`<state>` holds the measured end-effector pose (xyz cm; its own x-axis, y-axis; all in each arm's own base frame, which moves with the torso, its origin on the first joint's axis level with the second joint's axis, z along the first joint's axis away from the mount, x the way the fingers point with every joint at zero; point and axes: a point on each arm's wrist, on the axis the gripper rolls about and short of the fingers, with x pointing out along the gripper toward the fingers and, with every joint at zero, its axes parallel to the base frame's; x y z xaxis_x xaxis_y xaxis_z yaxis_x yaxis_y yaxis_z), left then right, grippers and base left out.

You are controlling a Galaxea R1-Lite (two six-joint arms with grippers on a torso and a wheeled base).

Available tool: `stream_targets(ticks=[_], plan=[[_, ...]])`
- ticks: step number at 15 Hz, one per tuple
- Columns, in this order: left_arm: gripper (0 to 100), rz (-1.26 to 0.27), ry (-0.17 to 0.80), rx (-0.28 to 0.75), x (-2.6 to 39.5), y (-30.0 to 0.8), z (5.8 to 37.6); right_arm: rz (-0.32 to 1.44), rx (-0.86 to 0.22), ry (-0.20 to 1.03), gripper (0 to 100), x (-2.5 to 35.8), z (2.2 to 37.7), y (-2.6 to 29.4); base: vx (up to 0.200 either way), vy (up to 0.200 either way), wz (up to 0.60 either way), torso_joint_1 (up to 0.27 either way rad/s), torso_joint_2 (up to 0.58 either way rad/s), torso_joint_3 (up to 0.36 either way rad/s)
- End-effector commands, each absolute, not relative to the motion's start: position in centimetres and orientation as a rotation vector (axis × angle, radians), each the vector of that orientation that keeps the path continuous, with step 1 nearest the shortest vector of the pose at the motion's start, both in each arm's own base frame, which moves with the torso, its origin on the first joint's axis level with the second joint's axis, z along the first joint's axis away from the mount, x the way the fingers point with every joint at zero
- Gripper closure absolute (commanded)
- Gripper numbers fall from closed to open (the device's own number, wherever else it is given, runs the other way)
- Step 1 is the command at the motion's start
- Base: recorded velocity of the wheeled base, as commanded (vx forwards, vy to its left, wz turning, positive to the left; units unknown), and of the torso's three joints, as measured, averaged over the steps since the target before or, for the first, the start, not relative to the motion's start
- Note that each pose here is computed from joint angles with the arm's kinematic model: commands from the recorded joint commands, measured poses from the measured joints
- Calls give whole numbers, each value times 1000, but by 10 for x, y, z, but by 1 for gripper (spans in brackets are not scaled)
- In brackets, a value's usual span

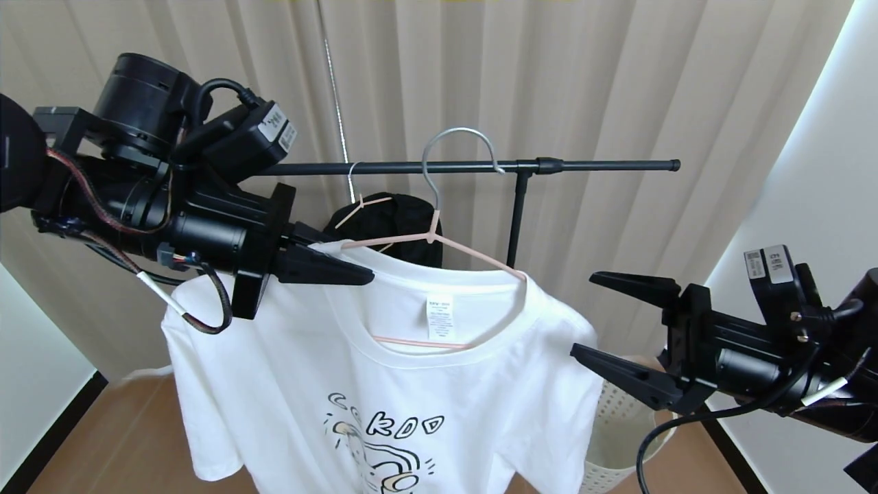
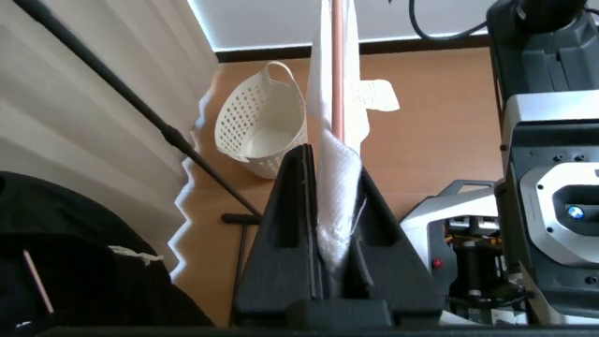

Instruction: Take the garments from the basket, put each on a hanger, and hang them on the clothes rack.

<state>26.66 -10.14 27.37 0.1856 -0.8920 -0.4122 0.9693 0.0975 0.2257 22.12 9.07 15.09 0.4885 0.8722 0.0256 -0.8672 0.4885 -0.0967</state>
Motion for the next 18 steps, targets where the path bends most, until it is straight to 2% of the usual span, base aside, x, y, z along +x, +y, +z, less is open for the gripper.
stream_targets(ticks=[1, 5, 8, 15, 16, 18], plan=[[100, -1347, 148, 486, 251, -91, 276, 1038, -103, -14, 0, 235, 130, 89, 0, 0, 0, 0, 0, 0], [100, -1292, 108, 412, 241, -87, 268, 1026, -122, 22, 0, 242, 118, 87, 0, 0, 0, 0, 0, 0], [100, -1270, 56, 394, 241, -87, 261, 1002, -176, 42, 0, 251, 103, 82, 0, 0, 0, 0, 0, 0], [100, -1256, 29, 388, 238, -86, 263, 979, -177, 58, 0, 258, 97, 77, 0, 0, 0, 0, 0, 0], [100, -1254, 27, 390, 238, -86, 263, 979, -179, 50, 100, 259, 99, 77, 0, 0, 0, 0, 0, 0], [100, -1243, 25, 392, 236, -83, 264, 964, -180, 40, 100, 261, 102, 74, 0, 0, 0, 0, 0, 0]])
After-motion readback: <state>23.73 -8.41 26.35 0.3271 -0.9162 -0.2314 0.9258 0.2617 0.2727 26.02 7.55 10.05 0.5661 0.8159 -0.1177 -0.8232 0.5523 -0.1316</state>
